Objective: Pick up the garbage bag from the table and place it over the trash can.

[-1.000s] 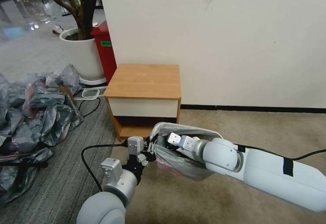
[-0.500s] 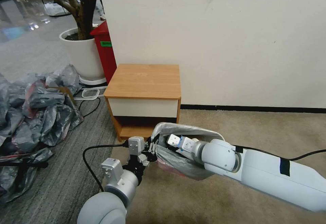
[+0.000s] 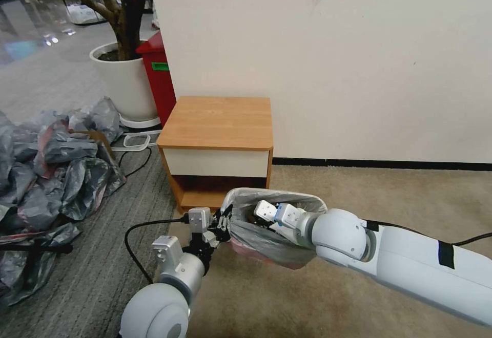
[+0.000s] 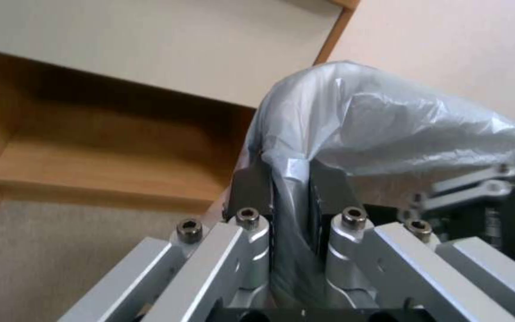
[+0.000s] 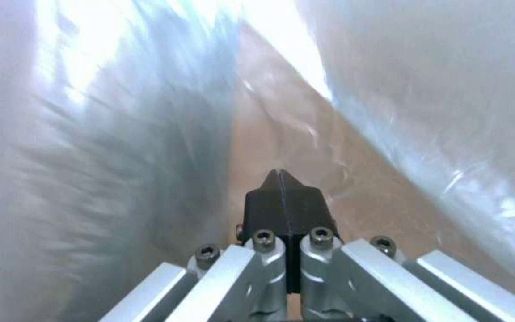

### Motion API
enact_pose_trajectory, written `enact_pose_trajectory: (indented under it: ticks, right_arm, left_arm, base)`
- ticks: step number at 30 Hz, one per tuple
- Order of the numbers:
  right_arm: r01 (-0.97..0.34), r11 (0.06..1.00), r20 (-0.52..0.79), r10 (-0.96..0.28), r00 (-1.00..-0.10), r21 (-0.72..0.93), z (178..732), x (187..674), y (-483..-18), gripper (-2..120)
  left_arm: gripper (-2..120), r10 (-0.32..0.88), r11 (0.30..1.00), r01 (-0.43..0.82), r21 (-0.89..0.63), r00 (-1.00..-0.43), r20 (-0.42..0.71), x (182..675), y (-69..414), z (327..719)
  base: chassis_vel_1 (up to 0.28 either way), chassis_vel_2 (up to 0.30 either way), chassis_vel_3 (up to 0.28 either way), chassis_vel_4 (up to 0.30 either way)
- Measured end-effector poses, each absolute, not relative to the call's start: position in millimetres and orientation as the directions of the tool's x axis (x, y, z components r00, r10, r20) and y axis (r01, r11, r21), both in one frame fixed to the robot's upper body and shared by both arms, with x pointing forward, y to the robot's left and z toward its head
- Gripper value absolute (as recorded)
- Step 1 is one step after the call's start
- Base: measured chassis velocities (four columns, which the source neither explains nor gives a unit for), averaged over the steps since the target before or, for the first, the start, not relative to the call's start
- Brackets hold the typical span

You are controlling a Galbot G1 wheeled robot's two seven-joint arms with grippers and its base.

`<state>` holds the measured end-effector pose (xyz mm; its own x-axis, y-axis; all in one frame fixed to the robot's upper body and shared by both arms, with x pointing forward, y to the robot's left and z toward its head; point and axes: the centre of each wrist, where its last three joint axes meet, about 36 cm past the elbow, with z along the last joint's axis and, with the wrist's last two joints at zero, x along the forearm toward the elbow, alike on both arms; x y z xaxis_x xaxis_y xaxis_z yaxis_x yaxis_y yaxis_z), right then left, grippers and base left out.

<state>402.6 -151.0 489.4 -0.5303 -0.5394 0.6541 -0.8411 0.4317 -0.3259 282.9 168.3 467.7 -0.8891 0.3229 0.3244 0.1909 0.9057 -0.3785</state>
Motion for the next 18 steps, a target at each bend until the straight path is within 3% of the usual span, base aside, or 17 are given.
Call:
enact_pose_trajectory:
  ticks: [18]
  right_arm:
    - [-0.806,0.542,0.568,-0.597,-0.567,-0.236,513.3,380.3,-174.8,0]
  left_arm:
    - [9,0.294,0.886,0.086,-0.455,-0.864,0.408,290.3,172.4,442.8]
  base:
    - [0.0,0.0,0.0,0.0]
